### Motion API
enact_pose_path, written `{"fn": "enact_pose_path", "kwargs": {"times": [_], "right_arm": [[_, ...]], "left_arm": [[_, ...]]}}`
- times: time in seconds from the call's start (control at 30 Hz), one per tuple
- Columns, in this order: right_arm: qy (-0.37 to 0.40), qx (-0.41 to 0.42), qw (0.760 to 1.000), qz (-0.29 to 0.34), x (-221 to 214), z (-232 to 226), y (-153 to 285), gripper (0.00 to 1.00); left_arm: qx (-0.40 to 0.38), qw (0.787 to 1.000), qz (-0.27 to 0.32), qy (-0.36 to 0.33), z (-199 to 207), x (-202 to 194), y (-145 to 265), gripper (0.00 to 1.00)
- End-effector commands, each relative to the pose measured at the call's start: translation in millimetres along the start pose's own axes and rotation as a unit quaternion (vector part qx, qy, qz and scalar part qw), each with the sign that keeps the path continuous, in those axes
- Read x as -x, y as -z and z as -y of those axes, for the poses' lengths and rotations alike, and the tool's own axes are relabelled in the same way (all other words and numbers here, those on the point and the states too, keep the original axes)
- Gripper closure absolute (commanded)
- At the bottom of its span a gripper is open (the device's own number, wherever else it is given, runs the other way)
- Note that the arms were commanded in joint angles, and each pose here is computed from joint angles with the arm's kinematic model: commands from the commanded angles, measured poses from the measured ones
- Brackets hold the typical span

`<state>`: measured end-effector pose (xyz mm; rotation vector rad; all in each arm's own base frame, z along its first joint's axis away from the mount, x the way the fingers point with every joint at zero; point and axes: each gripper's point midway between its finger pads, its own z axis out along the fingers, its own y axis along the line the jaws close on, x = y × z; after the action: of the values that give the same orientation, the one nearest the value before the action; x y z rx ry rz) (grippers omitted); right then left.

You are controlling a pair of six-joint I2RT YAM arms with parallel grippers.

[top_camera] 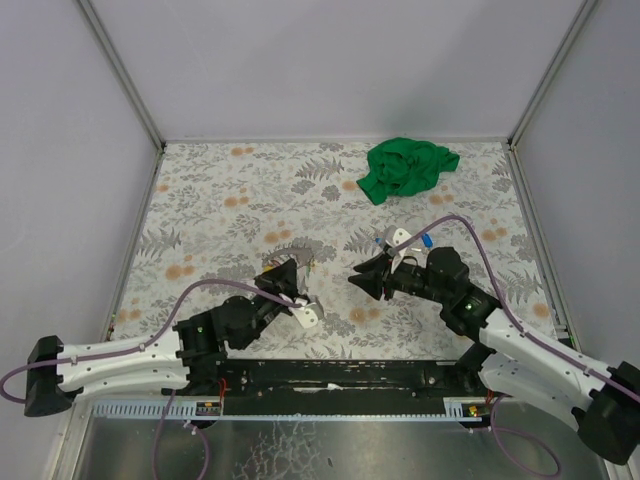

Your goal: Put the keys on the keyring

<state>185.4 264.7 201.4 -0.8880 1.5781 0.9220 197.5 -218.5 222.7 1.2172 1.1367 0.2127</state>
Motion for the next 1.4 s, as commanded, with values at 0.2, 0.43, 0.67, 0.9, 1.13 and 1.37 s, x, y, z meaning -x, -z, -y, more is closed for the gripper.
{"fn": "enact_pose_path", "kwargs": {"times": [0.2,0.43,0.67,0.9,1.13,1.37], "right_arm": [[0.085,0.093,0.991,0.049,31,-19,-20,0.58],[0.104,0.1,0.988,0.058,14,-19,-22,0.59],[0.114,0.119,0.984,0.069,5,-24,-24,0.67],[0.112,0.122,0.984,0.066,-4,-22,-29,0.77],[0.114,0.164,0.976,0.082,-3,-37,-25,0.77],[0.112,0.176,0.974,0.087,-1,-41,-25,0.77]], "left_arm": [[0.01,0.994,0.094,-0.063,10,19,-6,1.0],[-0.007,0.986,0.112,-0.12,17,26,-9,1.0],[-0.038,0.98,0.128,-0.145,33,24,-5,1.0],[-0.044,0.977,0.146,-0.152,37,28,-3,1.0],[-0.047,0.975,0.148,-0.156,38,26,0,1.0],[-0.049,0.975,0.154,-0.154,39,28,0,1.0]]}}
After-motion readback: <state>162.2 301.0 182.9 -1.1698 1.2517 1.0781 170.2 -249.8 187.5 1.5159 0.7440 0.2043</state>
